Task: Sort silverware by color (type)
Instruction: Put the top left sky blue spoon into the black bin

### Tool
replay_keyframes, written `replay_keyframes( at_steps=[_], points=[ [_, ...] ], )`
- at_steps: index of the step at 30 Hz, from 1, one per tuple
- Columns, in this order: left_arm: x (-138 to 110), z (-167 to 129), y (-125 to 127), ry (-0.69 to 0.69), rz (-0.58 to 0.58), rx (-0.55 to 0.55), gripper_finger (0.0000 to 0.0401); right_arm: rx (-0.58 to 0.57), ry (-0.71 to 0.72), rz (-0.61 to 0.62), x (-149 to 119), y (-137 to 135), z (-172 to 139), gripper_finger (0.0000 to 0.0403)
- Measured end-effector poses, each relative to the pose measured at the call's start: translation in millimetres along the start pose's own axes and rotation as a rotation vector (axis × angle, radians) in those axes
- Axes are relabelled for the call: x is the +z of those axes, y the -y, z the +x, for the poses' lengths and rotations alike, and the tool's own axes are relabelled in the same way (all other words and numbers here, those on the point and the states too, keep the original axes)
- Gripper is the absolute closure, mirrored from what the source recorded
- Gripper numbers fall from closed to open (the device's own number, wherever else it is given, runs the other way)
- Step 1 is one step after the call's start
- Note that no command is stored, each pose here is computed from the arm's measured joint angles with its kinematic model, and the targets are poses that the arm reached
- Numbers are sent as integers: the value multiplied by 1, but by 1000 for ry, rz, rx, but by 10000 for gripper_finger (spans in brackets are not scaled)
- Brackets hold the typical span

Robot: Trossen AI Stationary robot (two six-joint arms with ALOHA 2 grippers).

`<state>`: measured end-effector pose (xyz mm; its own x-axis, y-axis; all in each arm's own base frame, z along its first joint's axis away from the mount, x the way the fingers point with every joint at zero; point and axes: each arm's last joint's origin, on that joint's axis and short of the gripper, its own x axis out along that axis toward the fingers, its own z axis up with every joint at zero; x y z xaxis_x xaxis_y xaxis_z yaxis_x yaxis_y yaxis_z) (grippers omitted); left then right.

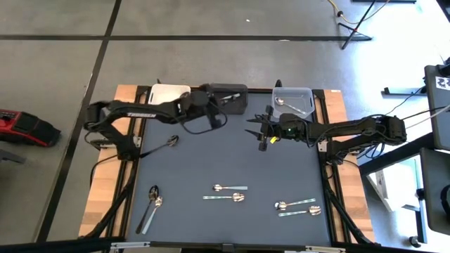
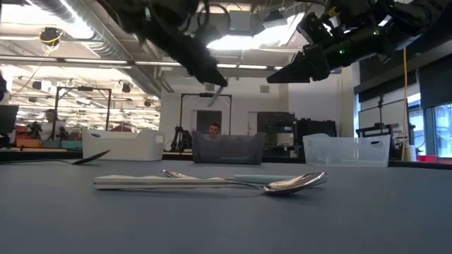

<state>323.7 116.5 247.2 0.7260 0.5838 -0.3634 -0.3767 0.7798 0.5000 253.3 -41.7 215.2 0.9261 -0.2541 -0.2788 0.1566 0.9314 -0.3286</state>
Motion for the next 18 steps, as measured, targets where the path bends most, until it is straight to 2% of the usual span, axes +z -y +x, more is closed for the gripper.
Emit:
replay_keyframes(
  at_steps=[4, 9, 14, 18],
  points=[
    [-14, 27, -6, 13, 22, 58, 359, 1, 0, 0, 0, 0, 0, 228],
    [-39, 48, -14, -70, 4, 80, 359, 0, -1, 0, 0, 0, 0, 228],
    [-53, 59, -16, -114, -12, 82, 353, 1, -1, -2, 0, 0, 0, 228],
    [-59, 61, -18, -141, -77, 92, 324, 3, -10, -3, -1, 0, 0, 228]
  ],
)
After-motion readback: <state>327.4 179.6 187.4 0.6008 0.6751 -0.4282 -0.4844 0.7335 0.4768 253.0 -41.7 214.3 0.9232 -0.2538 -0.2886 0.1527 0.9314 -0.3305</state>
